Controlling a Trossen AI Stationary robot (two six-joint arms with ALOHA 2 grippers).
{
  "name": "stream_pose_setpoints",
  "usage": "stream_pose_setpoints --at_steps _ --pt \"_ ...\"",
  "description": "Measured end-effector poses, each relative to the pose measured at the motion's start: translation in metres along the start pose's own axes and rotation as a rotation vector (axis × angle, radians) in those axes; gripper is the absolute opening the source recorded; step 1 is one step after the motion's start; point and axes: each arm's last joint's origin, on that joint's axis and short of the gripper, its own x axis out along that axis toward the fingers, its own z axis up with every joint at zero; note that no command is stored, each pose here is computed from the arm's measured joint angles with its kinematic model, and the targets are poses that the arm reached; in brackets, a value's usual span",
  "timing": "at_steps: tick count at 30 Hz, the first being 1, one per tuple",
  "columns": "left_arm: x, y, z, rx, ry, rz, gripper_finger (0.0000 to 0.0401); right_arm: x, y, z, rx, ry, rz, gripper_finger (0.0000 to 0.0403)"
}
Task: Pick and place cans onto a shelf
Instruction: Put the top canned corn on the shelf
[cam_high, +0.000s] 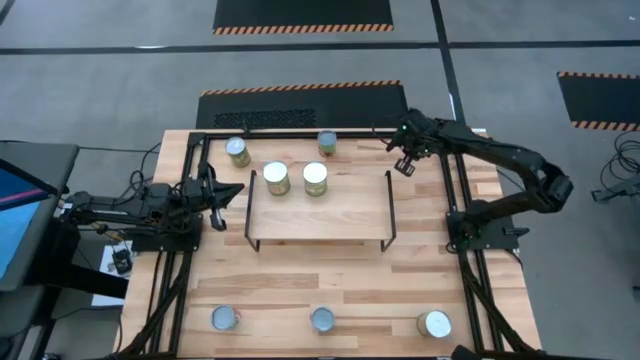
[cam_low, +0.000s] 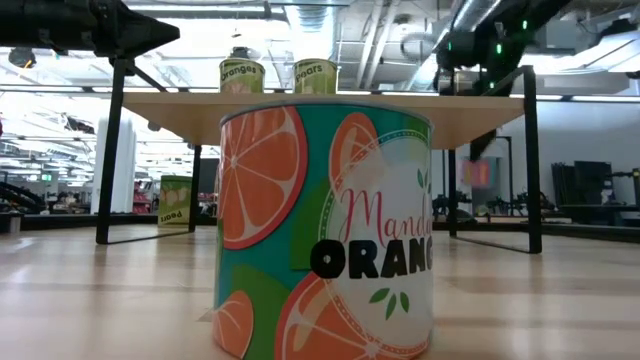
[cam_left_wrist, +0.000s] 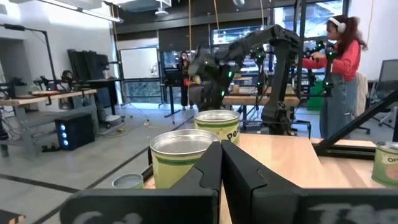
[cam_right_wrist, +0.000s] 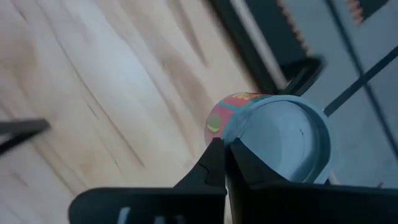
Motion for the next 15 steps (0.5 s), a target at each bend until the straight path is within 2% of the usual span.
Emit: stream_pose_setpoints --at_steps 8,15 --pt "0.0 0.0 -0.004 0.014 0.035 -0.004 0.0 -0.08 0.011 0.027 -0.046 -0.229 0.028 0.0009" --pt "0.0 -0.001 -0.008 0.026 0.075 -0.01 0.0 -0.128 0.051 0.041 -0.194 -0.416 0.144 0.0007"
